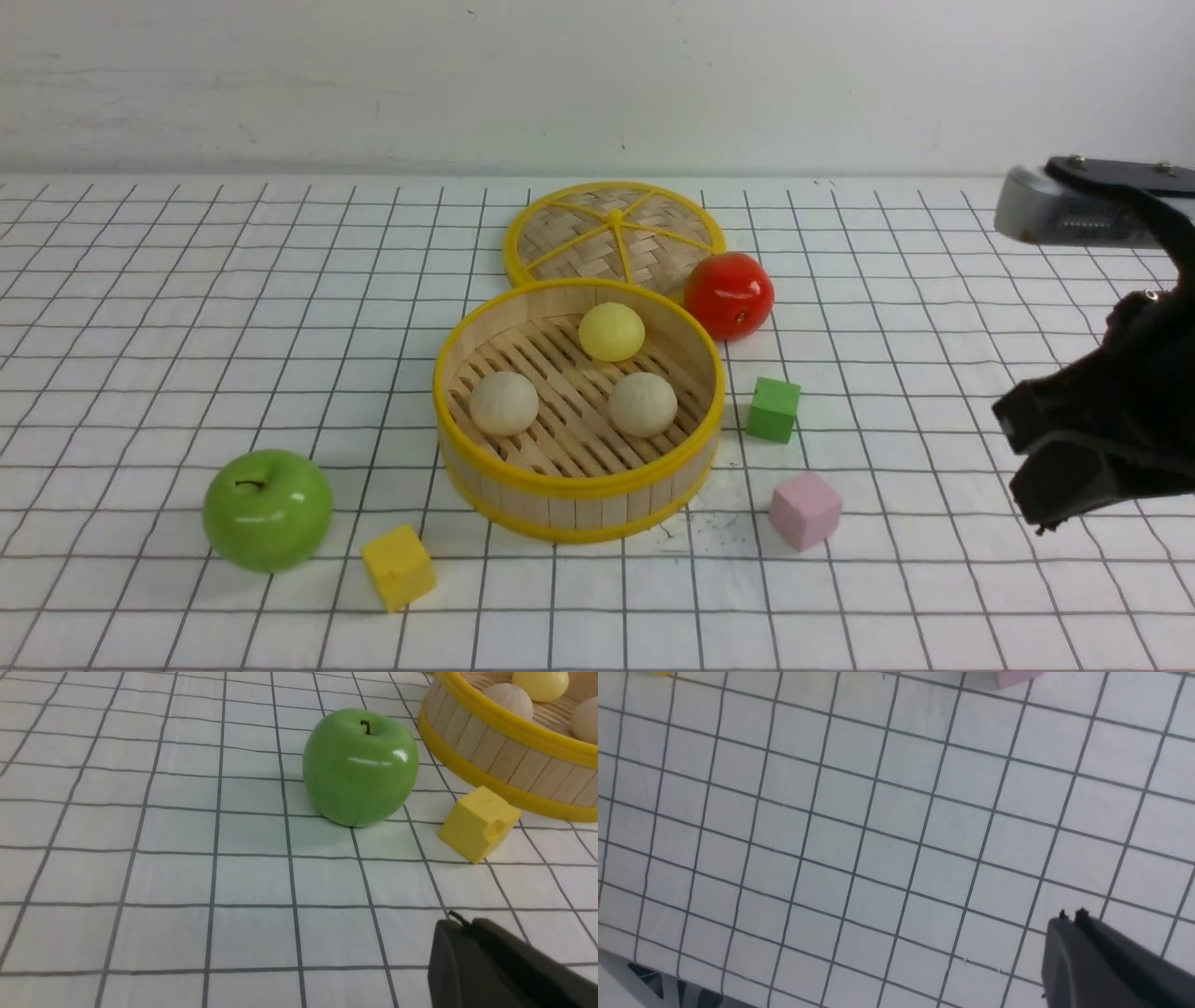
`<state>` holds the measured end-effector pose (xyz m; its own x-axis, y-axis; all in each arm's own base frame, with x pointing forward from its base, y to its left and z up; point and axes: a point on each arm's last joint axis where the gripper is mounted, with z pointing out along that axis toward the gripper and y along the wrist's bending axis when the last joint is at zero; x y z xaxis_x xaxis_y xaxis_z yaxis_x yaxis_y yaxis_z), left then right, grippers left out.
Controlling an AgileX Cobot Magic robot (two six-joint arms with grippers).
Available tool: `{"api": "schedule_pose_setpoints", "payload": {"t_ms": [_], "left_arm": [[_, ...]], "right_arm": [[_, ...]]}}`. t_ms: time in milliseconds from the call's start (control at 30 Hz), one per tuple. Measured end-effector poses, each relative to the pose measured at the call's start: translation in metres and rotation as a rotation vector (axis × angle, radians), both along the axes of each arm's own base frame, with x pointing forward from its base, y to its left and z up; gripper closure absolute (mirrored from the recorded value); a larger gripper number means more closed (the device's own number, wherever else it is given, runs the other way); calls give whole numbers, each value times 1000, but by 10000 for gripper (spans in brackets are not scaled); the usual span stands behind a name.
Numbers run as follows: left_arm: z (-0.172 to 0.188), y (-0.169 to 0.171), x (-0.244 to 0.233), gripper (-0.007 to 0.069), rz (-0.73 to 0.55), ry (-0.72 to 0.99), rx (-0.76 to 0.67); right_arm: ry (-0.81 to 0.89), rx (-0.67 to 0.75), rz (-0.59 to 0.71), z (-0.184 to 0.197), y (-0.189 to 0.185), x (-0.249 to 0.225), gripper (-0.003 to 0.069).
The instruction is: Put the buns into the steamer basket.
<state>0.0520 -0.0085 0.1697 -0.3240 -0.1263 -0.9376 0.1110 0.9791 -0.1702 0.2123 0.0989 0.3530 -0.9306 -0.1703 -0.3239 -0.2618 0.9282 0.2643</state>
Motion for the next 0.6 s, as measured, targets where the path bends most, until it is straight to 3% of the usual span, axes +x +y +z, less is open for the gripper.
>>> {"api": "schedule_pose_setpoints", "payload": {"t_ms": [300,467,500,600], "left_arm": [[0,0,0,608,0,0,0],[0,0,0,608,0,0,0],[0,0,0,608,0,0,0],[0,0,0,608,0,0,0]], "right_arm": [[-65,-45,18,2,-7,-3,676],[-540,-67,-60,21,-42,-33,676],[-543,-67,-62,21,-43,-36,676],[-882,-45,-160,14,-71,-85,672]]}}
